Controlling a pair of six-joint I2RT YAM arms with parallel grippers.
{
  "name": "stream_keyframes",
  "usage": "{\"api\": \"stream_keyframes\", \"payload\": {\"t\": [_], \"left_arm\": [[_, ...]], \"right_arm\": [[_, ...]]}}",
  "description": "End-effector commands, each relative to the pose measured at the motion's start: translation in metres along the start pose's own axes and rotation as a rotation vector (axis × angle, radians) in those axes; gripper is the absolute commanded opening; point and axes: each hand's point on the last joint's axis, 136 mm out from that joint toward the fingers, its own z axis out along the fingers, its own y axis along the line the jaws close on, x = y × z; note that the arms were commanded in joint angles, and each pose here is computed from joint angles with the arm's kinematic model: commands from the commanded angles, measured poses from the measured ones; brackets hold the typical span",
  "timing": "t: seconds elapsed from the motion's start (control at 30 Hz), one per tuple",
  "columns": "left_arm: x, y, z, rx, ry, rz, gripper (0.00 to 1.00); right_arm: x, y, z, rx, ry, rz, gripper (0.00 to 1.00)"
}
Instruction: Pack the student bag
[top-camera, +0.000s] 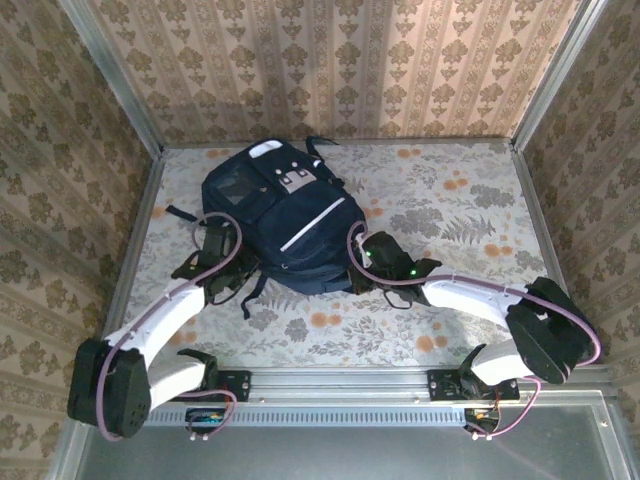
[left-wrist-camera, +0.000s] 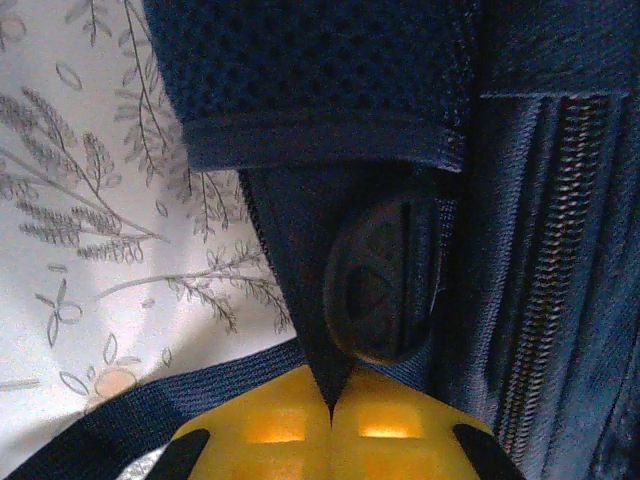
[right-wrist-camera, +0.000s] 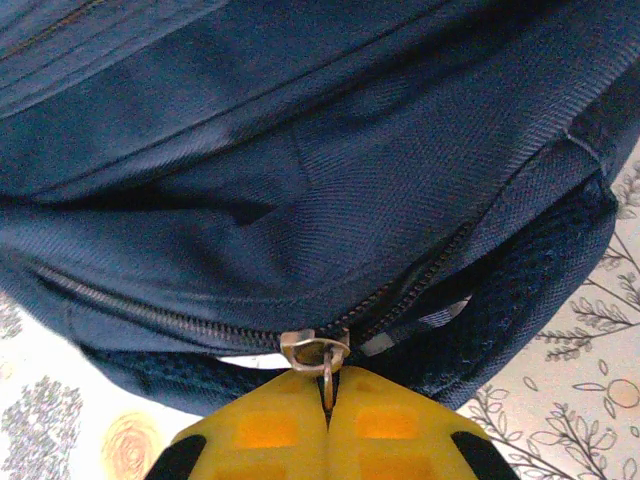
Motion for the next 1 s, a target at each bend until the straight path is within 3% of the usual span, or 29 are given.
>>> {"api": "stream_keyframes", "payload": {"t": [0.0,0.03,0.13,0.23,0.4,0.67,0.97], "left_arm": [[-0.035,-0.001,-0.002,-0.067,-0.07,0.061,0.02],[-0.039,-0.008,-0.002,-0.064,-0.065,0.08,0.04],[-0.048,-0.026,0.0,-0.056,-0.044,0.137,0.26],[-0.055,-0.043,0.002,-0.038,-0.026,0.159,0.33],[-0.055,-0.038,-0.01,-0.067,-0.022,0.11,0.48],[-0.016,-0.01,-0.042,-0.068,0.068,-0.007,0.55],[0.021,0.018,-0.049,-0.072,0.107,-0.103,0.57]], "right_arm": [[0.016,0.01,-0.016,-0.035,0.011,-0.076,0.0],[0.017,0.017,-0.019,-0.059,0.004,-0.092,0.0],[0.017,0.04,-0.02,-0.151,-0.009,-0.079,0.0],[0.012,0.067,-0.011,-0.242,-0.008,-0.03,0.0],[0.012,0.119,0.018,-0.321,0.06,-0.056,0.0],[-0.002,0.183,0.045,-0.396,0.063,-0.123,0.0],[-0.011,0.199,0.051,-0.417,0.042,-0.127,0.0]]}}
